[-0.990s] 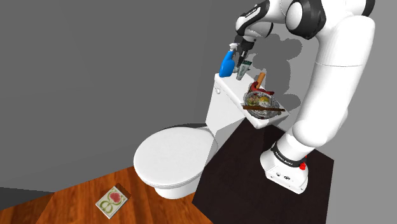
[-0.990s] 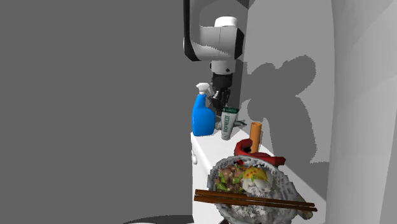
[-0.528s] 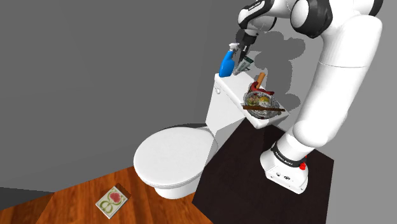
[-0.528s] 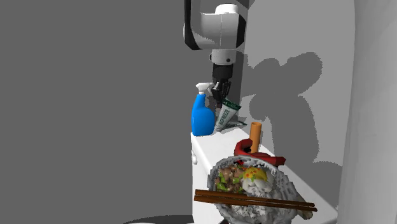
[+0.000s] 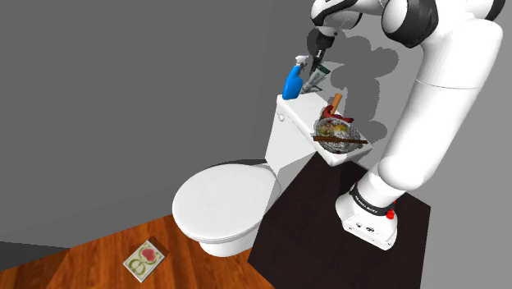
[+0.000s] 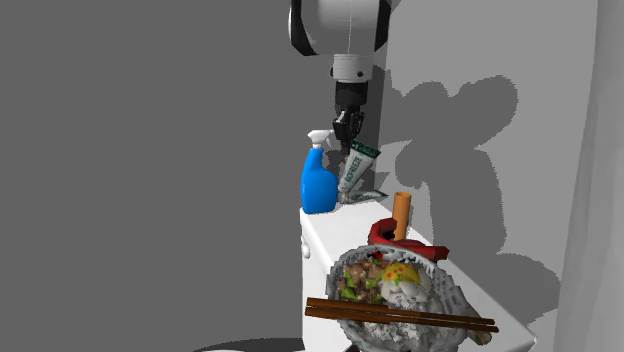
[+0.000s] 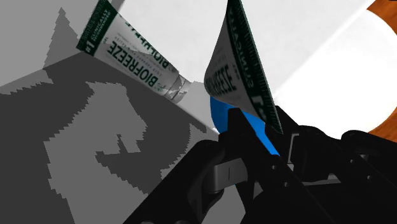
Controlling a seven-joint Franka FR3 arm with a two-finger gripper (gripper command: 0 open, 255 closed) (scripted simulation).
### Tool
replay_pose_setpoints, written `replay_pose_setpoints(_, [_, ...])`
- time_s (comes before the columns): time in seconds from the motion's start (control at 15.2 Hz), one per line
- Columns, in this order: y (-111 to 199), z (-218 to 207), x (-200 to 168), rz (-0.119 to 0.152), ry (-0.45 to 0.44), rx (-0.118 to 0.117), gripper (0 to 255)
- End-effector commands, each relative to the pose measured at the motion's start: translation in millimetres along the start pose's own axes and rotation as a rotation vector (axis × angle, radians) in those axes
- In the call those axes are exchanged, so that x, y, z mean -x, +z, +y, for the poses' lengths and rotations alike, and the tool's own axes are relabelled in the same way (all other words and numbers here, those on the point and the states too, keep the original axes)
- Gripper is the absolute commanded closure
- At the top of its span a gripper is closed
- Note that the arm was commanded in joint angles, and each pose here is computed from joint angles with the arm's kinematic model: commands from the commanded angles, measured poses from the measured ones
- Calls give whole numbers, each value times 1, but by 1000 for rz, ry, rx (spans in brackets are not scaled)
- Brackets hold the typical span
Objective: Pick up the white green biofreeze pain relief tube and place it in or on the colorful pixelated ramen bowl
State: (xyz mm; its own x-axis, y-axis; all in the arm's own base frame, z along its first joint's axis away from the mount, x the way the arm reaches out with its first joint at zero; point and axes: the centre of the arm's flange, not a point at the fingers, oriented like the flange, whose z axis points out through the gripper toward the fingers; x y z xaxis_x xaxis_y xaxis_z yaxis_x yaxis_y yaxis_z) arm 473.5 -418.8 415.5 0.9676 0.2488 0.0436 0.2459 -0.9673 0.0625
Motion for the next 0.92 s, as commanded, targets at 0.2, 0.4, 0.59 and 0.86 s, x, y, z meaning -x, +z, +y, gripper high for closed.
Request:
replay_pose_setpoints(0.2, [-27, 2, -1, 0, 0, 0, 255])
replay_pose_setpoints(0.4, [-43, 3, -1, 0, 0, 0, 255])
replay_pose_setpoints(0.59, [-59, 4, -2, 0, 0, 0, 255])
replay_pose_setpoints(0.86, [-80, 6, -3, 0, 0, 0, 255])
